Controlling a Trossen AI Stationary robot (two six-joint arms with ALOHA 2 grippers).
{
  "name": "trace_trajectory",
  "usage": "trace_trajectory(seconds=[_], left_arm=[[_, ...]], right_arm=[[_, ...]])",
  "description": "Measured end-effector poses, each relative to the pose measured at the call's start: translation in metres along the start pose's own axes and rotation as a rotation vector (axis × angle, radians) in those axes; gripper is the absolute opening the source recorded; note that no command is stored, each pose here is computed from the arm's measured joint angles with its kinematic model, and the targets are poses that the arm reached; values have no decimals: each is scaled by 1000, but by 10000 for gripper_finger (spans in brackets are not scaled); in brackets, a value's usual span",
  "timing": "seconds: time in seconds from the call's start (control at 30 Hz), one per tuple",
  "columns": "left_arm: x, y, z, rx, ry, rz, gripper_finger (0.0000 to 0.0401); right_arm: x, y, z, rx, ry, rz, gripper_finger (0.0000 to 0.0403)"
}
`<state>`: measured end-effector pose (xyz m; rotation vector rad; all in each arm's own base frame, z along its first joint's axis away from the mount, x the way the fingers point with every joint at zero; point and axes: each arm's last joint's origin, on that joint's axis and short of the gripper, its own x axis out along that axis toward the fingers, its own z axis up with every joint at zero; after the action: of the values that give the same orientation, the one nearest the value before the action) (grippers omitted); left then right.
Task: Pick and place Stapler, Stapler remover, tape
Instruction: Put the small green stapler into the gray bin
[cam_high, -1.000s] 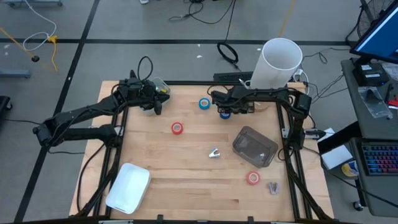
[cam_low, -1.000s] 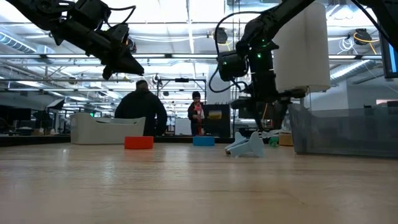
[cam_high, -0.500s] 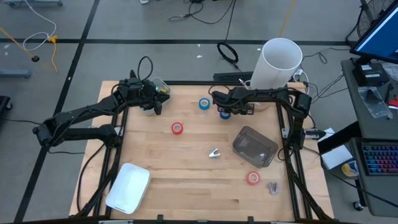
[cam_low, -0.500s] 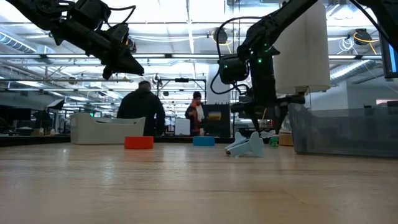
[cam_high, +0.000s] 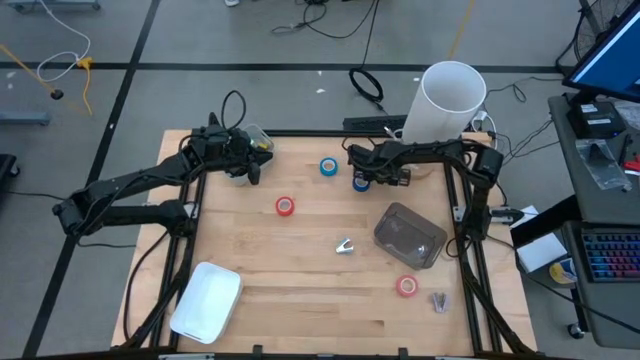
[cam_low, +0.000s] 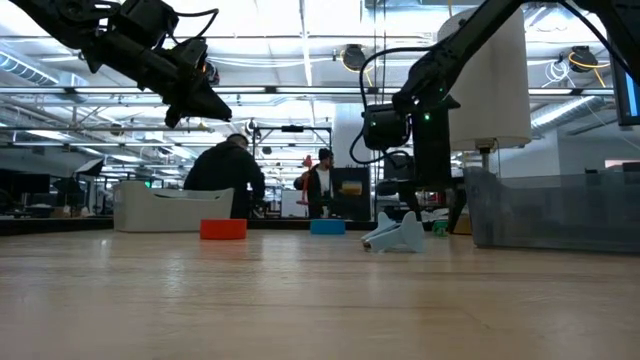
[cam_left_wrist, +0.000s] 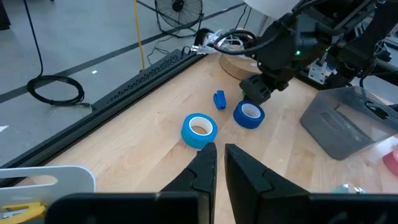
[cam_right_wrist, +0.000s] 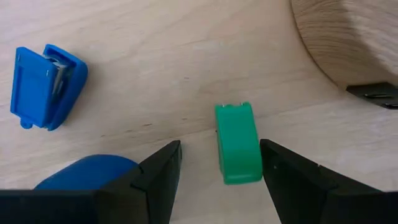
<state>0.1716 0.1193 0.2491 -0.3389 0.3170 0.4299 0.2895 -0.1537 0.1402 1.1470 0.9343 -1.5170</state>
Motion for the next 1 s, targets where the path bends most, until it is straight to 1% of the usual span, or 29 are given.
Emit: trace_trajectory(seconds=[0.1,0.23,0.6,0.83,1.0], left_arm=[[0,0,0,1,0,0,33],[0,0,0,19,0,0,33],[0,0,0,26,2,0,33],[0,0,0,41,4,0,33],[0,0,-1,42,8,1,33]], right_arm=[[2,-2,-1,17,2,-5,207],[3,-2,0,27,-7,0,189],[4,-1,1,4,-27,1,122],[1,-2,1,-24,-30,9,65],[-4,-2,3,-39,-42,39,64]])
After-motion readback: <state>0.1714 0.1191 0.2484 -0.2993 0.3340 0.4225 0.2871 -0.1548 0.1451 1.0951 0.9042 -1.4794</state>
